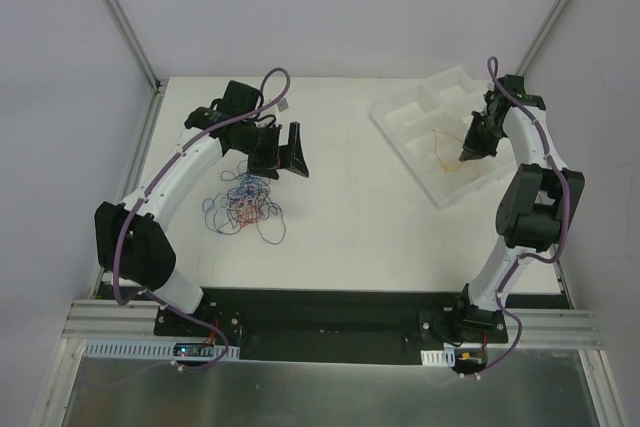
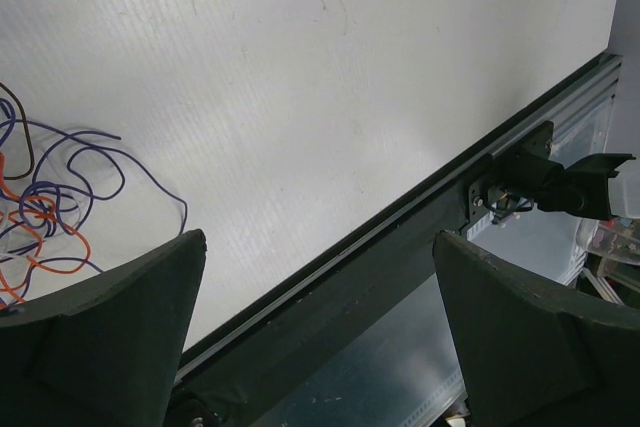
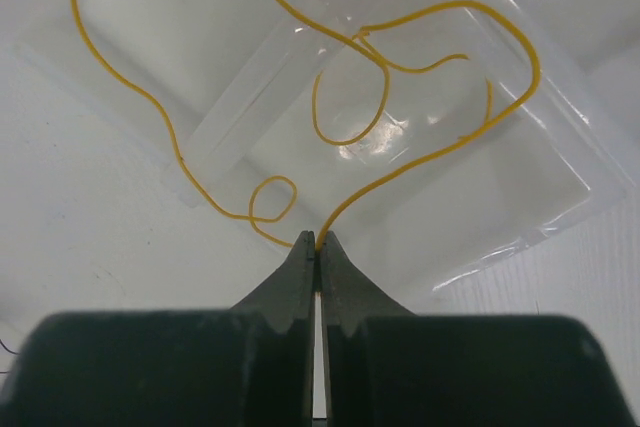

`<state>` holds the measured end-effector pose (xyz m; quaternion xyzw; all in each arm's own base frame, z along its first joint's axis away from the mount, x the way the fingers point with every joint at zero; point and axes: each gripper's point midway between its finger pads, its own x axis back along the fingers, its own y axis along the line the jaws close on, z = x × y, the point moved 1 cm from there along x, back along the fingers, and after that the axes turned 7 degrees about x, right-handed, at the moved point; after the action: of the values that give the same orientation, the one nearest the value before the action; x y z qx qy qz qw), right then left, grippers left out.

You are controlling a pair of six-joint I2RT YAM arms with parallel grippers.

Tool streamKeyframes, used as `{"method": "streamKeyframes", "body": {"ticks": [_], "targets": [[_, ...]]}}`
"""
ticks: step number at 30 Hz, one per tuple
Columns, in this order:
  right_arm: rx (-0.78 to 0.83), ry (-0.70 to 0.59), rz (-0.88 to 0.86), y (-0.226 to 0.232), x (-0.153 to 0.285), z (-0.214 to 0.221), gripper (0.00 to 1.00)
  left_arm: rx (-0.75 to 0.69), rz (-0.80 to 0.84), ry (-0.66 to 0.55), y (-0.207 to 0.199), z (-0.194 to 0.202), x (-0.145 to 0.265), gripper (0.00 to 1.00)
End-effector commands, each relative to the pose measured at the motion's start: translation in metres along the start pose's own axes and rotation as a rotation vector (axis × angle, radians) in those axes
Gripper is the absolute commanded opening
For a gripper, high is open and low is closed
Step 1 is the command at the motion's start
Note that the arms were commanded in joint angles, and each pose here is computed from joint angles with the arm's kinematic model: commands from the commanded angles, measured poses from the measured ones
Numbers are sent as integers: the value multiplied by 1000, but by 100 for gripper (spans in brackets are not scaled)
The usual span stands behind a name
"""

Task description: Untangle the cables

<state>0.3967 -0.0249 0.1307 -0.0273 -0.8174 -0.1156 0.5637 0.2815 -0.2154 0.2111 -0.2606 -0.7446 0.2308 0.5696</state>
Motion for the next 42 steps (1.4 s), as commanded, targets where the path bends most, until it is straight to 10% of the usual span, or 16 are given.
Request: {"method": "streamKeyframes", "body": {"ticks": [1, 14, 42], "targets": [[3, -108, -36, 10, 37, -10, 0, -55, -19, -33, -2, 4, 17, 96], [-42, -194, 240, -43, 134, 47, 0, -23, 0, -1, -5, 1, 8, 95], [28, -121, 418, -62, 140, 65, 0, -42, -23, -3, 4, 3, 5, 96]]}}
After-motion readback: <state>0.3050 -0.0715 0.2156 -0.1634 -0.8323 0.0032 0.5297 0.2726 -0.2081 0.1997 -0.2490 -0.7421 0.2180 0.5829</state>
